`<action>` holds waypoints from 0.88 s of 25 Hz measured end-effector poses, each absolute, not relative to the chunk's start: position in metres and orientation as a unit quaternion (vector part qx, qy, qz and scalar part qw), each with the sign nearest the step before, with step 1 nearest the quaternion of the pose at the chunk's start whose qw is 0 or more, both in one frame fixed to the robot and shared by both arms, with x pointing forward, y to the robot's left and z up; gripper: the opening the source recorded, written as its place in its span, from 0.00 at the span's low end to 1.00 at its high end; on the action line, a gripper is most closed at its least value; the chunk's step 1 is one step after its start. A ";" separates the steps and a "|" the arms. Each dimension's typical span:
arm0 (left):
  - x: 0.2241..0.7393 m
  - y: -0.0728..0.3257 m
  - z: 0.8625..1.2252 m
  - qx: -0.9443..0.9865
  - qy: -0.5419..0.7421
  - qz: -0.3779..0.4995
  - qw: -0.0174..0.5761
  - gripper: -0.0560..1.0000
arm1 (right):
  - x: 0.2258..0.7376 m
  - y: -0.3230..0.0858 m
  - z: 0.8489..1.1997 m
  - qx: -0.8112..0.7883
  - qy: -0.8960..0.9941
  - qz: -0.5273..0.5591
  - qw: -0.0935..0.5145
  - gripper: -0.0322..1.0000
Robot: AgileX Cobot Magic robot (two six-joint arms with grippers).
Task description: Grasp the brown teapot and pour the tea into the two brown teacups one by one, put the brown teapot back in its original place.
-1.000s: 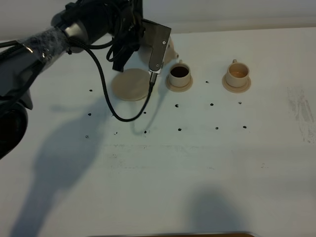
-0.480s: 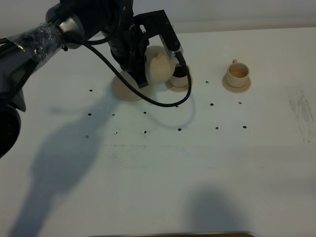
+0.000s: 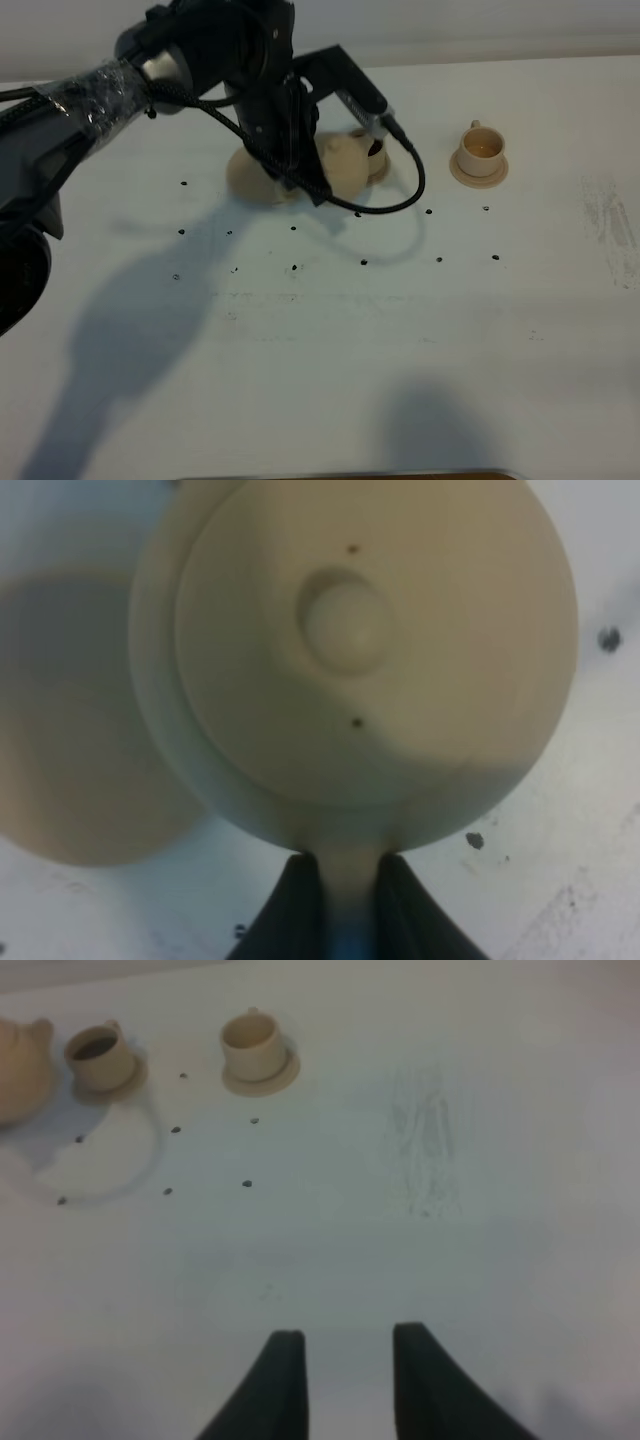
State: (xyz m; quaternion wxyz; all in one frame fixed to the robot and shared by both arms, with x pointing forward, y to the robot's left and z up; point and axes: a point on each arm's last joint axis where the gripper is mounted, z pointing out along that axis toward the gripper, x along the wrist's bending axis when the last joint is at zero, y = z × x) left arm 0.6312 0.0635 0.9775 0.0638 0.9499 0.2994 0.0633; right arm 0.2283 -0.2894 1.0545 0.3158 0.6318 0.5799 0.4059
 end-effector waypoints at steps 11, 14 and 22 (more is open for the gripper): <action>0.631 0.065 0.923 0.945 0.311 0.072 0.070 0.13 | 0.228 -0.289 1.054 0.632 0.580 0.406 0.316 0.25; 0.631 0.065 0.923 0.945 0.312 0.071 0.071 0.13 | 0.228 -0.289 1.054 0.632 0.580 0.406 0.316 0.25; 0.618 0.053 0.959 0.945 0.298 0.087 0.106 0.13 | 0.228 -0.289 1.054 0.632 0.580 0.406 0.316 0.25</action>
